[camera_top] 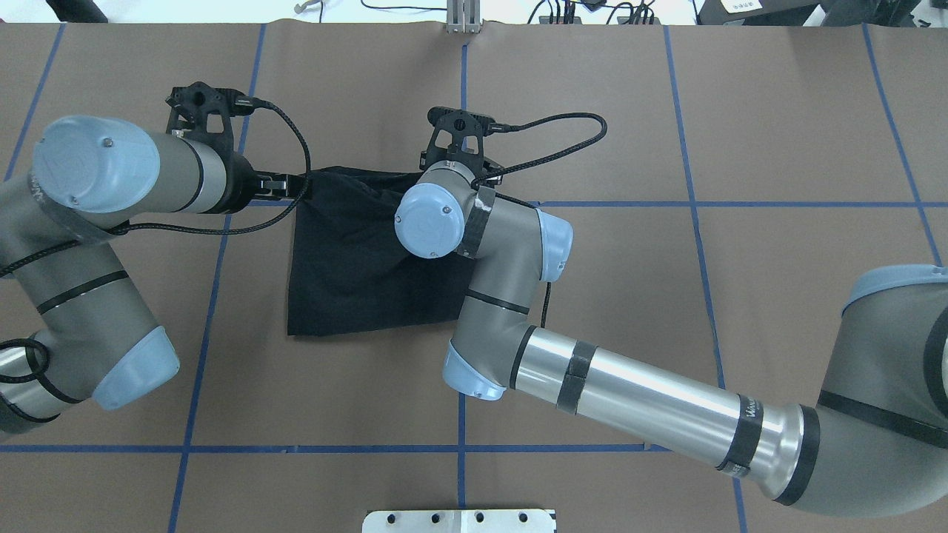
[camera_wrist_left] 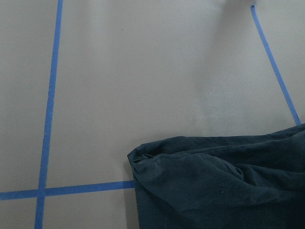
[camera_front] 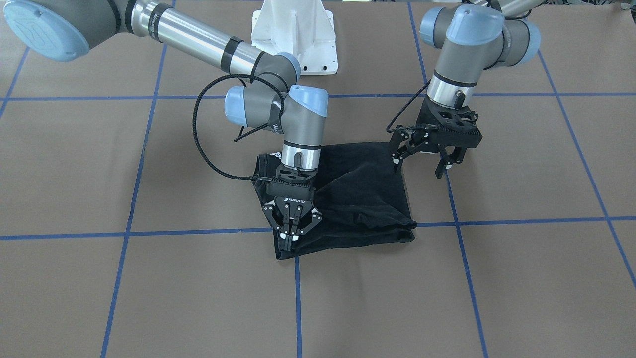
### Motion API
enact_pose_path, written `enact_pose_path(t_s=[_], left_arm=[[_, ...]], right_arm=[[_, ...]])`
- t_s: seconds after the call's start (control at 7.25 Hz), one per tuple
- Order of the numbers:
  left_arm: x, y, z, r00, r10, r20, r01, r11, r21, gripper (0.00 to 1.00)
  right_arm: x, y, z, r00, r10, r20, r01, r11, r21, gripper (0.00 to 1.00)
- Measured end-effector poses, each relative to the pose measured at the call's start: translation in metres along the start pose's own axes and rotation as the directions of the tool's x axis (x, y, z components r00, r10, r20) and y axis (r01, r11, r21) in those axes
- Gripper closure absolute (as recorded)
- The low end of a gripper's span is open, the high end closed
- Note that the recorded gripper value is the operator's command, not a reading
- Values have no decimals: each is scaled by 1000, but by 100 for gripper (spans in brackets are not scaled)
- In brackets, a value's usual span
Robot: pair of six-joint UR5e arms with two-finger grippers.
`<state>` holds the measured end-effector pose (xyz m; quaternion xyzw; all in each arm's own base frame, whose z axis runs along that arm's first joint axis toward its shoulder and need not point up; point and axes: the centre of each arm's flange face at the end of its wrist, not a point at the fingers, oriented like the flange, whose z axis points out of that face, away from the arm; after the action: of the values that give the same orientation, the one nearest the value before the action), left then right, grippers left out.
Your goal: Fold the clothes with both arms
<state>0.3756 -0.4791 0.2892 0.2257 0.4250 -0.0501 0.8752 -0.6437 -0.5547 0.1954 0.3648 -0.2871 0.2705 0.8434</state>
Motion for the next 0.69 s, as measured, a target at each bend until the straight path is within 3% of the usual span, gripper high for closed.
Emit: enact_pose_path(t_s=[0.14,0.28,0.41,0.69], left_arm=[[0,0,0,1000,-1,0,1,1000,0,0],[-1,0,0,1000,-2,1,2,1000,-1,0],[-3,2,0,1000,-2,3,2,1000,-2,0],[-8,6,-2,1000,-1,2,1,1000,-14,0]], right_arm=[[-1,-12,2,1000,13,0,-13,1000,4,78],[-1,-21,1,1000,27,14,-26,998,-63,13],[2,-25,-2,999,33,25,-29,985,-168,2],[32,-35,-22,1000,-17,20,23,936,-352,1]])
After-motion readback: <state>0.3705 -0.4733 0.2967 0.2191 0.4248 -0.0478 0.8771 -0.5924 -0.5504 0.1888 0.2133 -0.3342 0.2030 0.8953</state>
